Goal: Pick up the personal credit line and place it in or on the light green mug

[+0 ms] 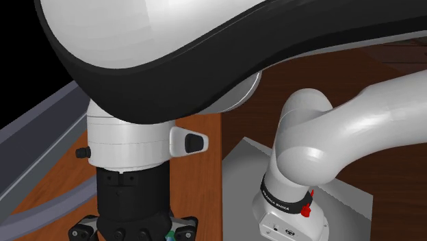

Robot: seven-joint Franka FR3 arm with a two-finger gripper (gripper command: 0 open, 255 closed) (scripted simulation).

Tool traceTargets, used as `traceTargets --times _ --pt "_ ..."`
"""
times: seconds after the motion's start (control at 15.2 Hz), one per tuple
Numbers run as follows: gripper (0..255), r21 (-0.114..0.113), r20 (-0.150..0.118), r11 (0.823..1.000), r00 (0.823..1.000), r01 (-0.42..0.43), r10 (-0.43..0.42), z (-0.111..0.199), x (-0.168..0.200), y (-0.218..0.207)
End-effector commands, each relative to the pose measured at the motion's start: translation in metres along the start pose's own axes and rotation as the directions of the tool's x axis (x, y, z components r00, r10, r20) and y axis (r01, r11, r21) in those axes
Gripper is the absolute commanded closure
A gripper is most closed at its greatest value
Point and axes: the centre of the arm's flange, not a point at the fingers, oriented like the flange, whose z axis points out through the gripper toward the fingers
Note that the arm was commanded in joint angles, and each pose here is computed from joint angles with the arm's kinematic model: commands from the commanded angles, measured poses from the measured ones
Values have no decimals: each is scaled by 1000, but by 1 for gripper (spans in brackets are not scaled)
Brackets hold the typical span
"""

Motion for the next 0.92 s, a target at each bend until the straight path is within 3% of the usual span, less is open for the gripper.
traceTargets --times 0.0,0.33,0.4,0.73,0.86 --pt "255 0 0 1000 1000 0 0 2 1 0" --pt "255 0 0 1000 1000 0 0 2 1 0" --pt "0 0 0 1000 1000 0 0 2 1 0" --pt "0 0 0 1000 1000 0 0 2 1 0" --pt "0 0 0 1000 1000 0 0 -24 1 0"
